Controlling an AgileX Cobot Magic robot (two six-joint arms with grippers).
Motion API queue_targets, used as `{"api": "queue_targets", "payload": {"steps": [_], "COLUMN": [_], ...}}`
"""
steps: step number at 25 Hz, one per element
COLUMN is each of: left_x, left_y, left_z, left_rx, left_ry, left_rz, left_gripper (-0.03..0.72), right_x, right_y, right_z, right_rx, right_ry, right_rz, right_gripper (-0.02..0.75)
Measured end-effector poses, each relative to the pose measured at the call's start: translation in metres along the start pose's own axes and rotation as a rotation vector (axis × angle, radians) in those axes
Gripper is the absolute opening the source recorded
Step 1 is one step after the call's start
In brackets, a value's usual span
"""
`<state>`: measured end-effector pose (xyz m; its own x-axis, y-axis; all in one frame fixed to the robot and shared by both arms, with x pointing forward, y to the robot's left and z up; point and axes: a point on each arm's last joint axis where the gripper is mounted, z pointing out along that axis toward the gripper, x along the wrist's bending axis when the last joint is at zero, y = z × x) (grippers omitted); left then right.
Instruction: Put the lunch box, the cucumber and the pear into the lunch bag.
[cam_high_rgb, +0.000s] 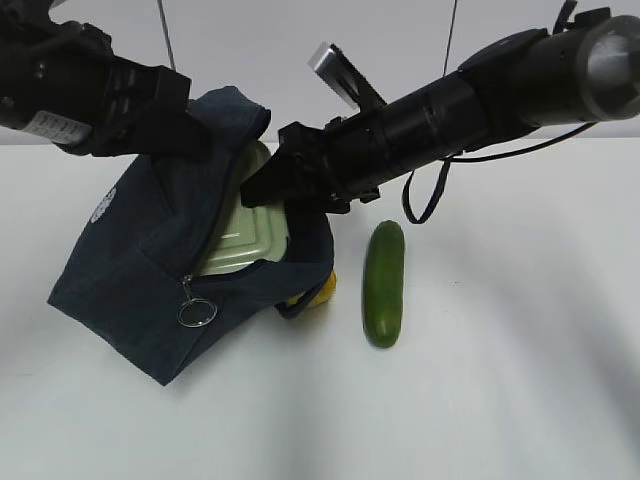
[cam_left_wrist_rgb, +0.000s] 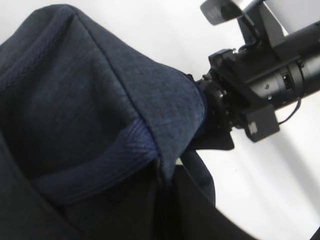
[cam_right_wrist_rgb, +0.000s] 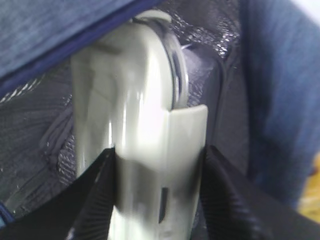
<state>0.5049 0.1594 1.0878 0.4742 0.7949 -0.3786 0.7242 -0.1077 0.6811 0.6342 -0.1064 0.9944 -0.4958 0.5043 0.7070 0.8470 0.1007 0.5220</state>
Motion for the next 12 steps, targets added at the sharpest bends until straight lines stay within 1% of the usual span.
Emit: {"api": "queue_targets", "payload": {"steps": [5,7,12], "left_x": [-0.001,-0.001,-0.001], "left_y": [0.000,0.000,0.000], "left_z": [0.000,0.000,0.000], "left_rx": [-0.005,-0.005,-0.005], "left_ry": [-0.008,-0.008,-0.012], "left_rz": [-0.005,-0.006,-0.008], "left_gripper": [0.001,0.001,0.001], "right_x": [0.014,0.016,0.006], "right_y": [-0.008,-0.009,-0.014], "right_z": [0.022,0.025,0.033], "right_rx": [0.024,0.026,0.045], "right_ry": [0.014,0.014,0.014], "right_rz": [-0.075,-0.087,-0.065], "right_gripper": [0.372,0.372,0.372]}}
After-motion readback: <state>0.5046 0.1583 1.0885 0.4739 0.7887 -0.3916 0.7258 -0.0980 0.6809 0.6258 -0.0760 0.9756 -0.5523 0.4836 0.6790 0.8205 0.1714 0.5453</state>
